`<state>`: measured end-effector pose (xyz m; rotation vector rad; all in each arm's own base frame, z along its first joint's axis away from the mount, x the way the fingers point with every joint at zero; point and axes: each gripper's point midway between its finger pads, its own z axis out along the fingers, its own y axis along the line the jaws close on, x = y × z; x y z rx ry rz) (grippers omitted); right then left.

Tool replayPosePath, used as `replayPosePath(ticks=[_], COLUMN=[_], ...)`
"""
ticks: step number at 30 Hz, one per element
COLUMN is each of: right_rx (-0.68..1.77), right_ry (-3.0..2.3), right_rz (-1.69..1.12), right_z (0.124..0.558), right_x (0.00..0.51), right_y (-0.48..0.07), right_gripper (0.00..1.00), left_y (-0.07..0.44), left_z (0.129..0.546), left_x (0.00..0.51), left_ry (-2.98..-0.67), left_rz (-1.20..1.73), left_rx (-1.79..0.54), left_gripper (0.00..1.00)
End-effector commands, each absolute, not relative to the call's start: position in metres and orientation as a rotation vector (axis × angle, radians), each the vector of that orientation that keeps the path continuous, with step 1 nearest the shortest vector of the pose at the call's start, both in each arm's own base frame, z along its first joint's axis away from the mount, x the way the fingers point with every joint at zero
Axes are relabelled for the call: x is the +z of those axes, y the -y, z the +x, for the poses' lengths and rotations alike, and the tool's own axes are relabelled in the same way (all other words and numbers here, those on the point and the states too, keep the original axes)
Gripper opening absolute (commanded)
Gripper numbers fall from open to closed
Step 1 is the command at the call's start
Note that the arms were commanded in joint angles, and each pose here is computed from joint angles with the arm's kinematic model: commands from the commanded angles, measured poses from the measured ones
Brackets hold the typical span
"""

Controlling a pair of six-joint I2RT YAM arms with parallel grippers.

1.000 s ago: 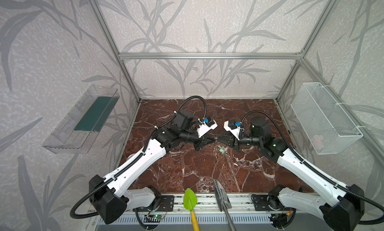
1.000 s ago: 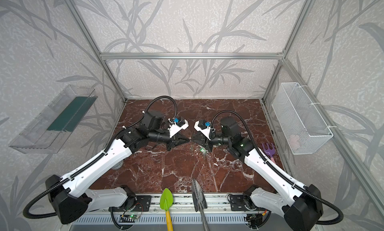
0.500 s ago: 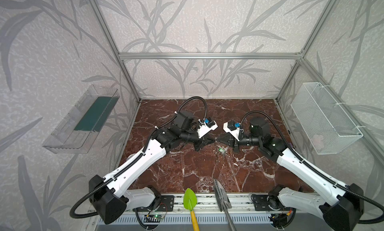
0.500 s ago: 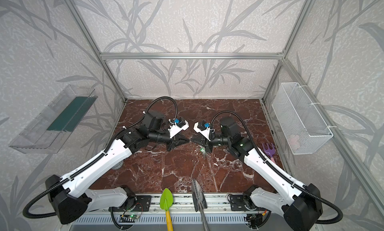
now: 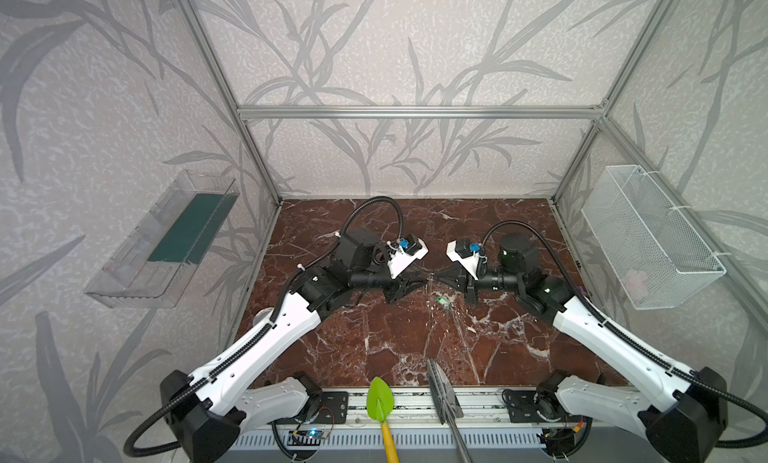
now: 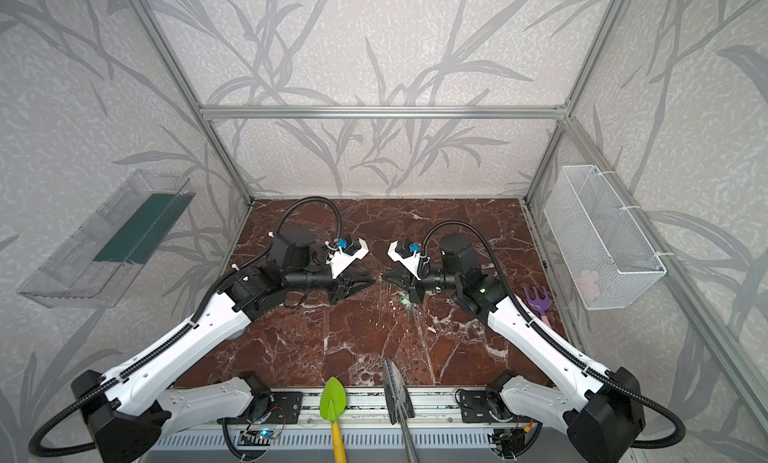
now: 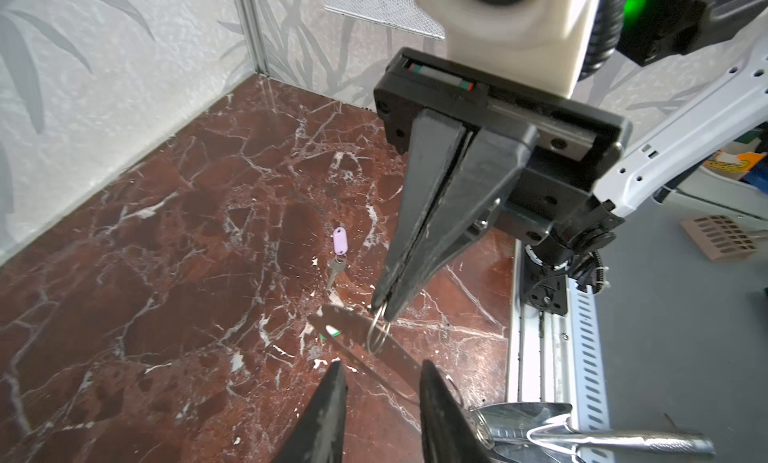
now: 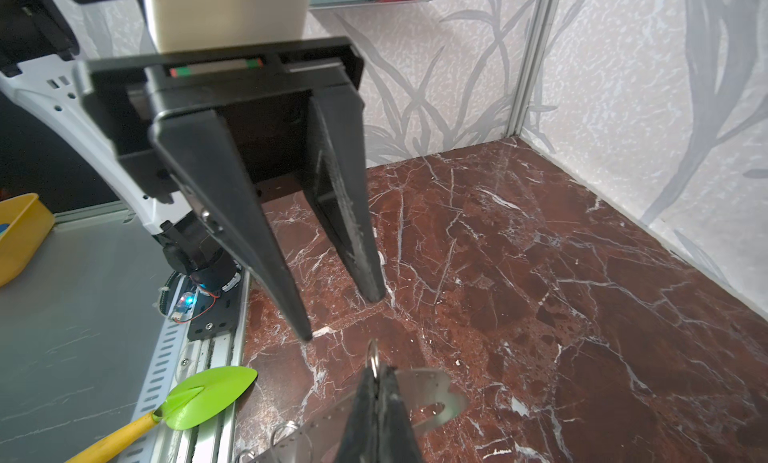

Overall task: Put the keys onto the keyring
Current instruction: 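Grasp the opposite edge of the ring plate with the right gripper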

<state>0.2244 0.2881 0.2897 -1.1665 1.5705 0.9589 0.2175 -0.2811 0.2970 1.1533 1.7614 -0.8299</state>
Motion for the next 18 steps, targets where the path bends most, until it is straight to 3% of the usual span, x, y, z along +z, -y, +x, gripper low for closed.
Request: replayPosePath(ticks=[1,7,11,18], right_rx=[0.919,0.970,1.019,1.043], right_ry=[-1.485,-1.396,-1.311,-1.203], right_rz=[-1.101,-1.089,-1.117,-1.161], right_z=[0.236,0.236,0.231,0.231], right_x=[0.323,0.343,0.362,0.383], right_y=[-0.290,-0.296,-0.301,-0.300], right_gripper=[0.00,0.00,0.00,0.00], left_y=[0.274,0.267,0.269,0.265], left_z=[0.230,0.245,0.237,0.241], left_x=[0.312,0.328,0.345,0.357], left_ry=[-1.696,-1.599,-1.426,-1.385], left_rz=[1.032,0.873,0.904,0.964], left_rx=[-0.772,-0.766,-0.812,-0.901], left_gripper=[0.35,0.35,0.48,0.46])
